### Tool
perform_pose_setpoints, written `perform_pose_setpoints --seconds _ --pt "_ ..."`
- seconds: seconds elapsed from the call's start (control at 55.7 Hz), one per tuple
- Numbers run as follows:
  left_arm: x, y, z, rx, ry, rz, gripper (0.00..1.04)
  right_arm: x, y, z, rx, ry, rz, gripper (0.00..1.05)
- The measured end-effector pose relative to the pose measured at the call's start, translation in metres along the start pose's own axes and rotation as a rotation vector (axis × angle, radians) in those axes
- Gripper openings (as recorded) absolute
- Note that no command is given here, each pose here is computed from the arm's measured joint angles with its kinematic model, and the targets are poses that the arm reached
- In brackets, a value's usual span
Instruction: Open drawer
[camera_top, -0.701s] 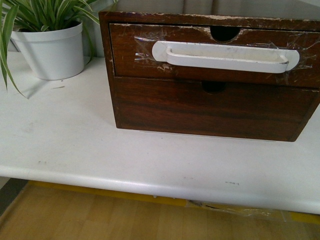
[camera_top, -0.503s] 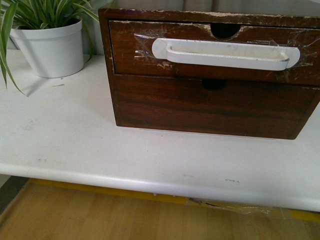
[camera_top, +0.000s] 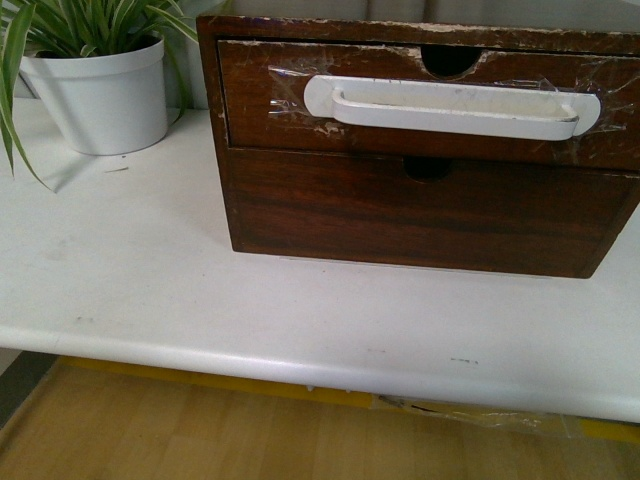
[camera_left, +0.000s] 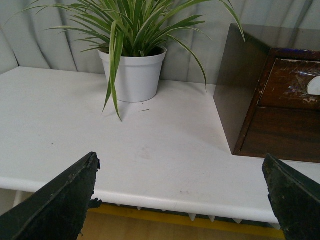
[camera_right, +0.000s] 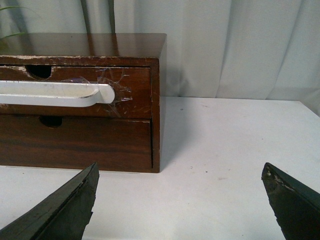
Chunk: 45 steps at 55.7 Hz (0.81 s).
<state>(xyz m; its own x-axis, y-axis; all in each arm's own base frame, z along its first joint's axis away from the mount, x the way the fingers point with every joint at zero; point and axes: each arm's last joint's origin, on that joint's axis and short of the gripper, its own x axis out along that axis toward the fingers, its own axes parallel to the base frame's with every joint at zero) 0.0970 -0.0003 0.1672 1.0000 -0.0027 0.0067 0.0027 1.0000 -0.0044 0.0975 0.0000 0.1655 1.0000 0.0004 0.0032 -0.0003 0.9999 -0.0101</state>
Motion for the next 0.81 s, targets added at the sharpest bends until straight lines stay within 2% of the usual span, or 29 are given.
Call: perform_pose_setpoints --seconds 0.503,0.521,0.611,0.647,0.701,0.808 --pt "0.0 0.0 0.0 0.0 0.0 0.0 0.99 0.0 0.0 0.0 0.0 0.0 0.0 0.96" --pt "0.0 0.0 0.0 -0.011 0.008 0.023 0.99 0.0 0.0 -0.001 0.002 0.015 0.035 0.96" --pt "0.004 -0.005 -0.001 -0.113 0.136 0.34 0.99 0.003 -0.001 -0.002 0.02 0.09 0.29 0.96" --pt "0.005 -0.009 0.001 -0.106 0.149 0.389 0.99 0.003 0.0 0.0 0.018 0.114 0.34 0.96" --pt "0.008 -0.011 0.011 -0.102 0.156 0.363 0.99 0.004 0.0 0.009 -0.017 0.139 0.386 0.96" --pt "0.02 -0.015 0.033 -0.032 0.203 0.195 0.99 0.013 0.0 0.031 -0.135 0.168 0.461 0.96"
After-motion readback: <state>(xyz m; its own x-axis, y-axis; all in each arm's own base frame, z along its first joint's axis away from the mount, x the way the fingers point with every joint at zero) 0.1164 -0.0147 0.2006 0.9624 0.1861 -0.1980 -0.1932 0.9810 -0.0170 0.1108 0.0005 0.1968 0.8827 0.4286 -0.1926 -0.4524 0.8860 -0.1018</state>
